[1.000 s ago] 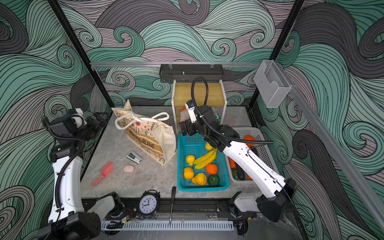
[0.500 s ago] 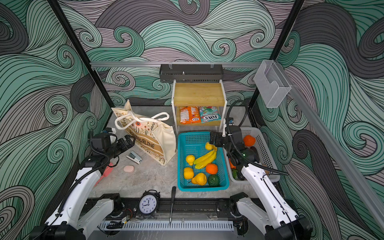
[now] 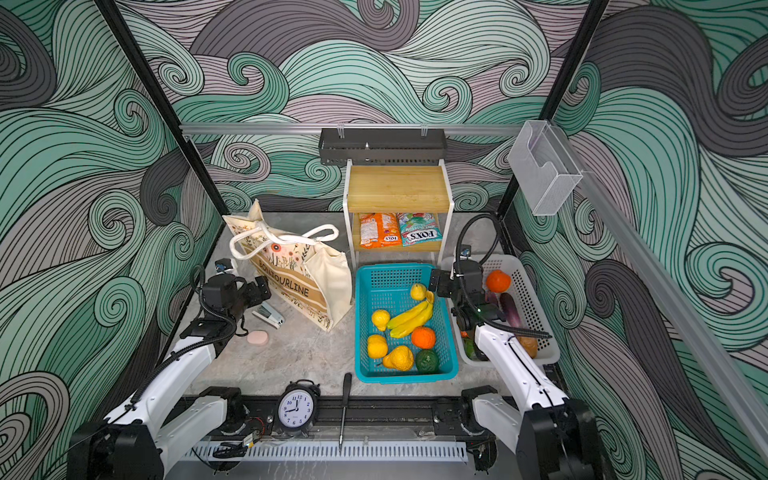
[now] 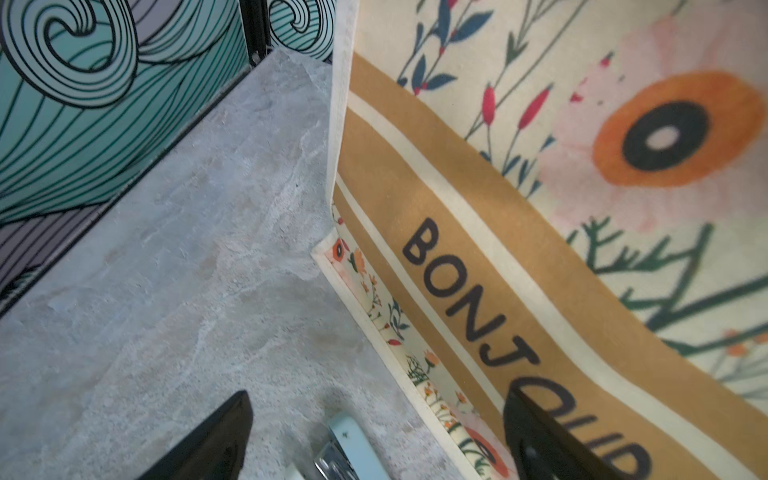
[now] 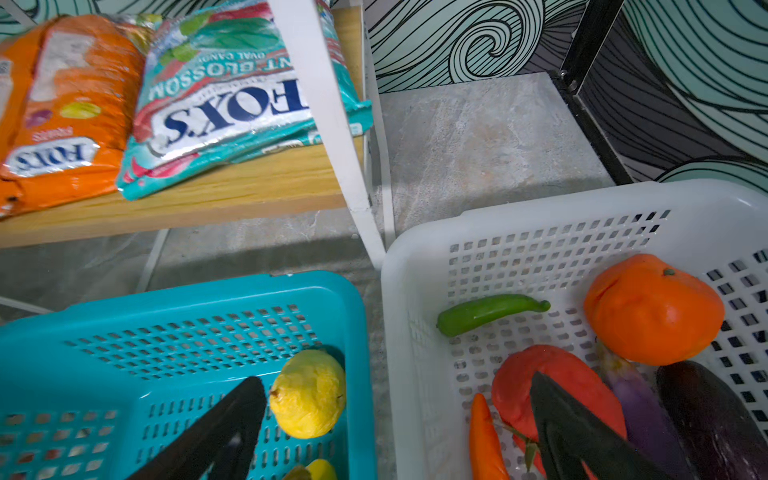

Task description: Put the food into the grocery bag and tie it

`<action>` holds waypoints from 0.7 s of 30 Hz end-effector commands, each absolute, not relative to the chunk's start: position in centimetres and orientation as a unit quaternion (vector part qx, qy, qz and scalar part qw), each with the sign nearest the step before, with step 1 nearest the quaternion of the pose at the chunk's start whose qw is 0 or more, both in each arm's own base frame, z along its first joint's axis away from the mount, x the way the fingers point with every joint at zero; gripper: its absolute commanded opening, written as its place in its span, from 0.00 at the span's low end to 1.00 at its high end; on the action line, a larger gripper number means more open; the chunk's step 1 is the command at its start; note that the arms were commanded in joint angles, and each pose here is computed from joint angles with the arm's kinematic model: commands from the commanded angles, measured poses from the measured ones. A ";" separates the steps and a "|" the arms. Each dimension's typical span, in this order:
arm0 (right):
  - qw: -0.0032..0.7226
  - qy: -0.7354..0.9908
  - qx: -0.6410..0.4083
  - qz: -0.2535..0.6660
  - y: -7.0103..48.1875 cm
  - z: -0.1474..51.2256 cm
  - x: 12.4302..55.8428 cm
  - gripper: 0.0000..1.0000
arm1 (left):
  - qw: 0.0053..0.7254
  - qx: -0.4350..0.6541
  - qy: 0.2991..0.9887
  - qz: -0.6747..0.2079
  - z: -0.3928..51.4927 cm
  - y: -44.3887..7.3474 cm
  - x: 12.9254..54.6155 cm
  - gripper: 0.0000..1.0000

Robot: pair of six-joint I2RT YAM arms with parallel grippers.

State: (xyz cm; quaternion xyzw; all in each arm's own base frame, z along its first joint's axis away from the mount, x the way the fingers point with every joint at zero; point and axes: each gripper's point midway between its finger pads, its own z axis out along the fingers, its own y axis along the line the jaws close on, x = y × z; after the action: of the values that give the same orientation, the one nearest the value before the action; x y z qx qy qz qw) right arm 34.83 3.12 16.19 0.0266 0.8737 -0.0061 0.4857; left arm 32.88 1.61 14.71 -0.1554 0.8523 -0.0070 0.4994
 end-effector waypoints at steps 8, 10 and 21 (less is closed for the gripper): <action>0.543 0.835 0.023 -0.086 0.1 14.8 37.6 0.99 | 0.543 -0.109 0.830 0.074 15.8 3.4 35.8 0.93; 0.545 0.833 0.030 -0.086 -0.3 14.4 38.0 0.99 | 0.540 -0.100 0.832 0.077 15.3 3.5 36.3 0.93; 0.535 0.838 0.061 -0.089 -2.2 11.2 39.5 0.99 | 0.529 -0.092 0.842 0.041 11.7 4.4 38.8 0.92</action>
State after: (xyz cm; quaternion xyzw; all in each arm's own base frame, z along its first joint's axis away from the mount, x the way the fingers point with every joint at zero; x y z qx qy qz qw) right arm 39.40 -1.74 12.24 0.0561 0.8372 -0.0837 0.5375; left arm 37.32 4.74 10.46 -0.1076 0.8595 0.0668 0.4953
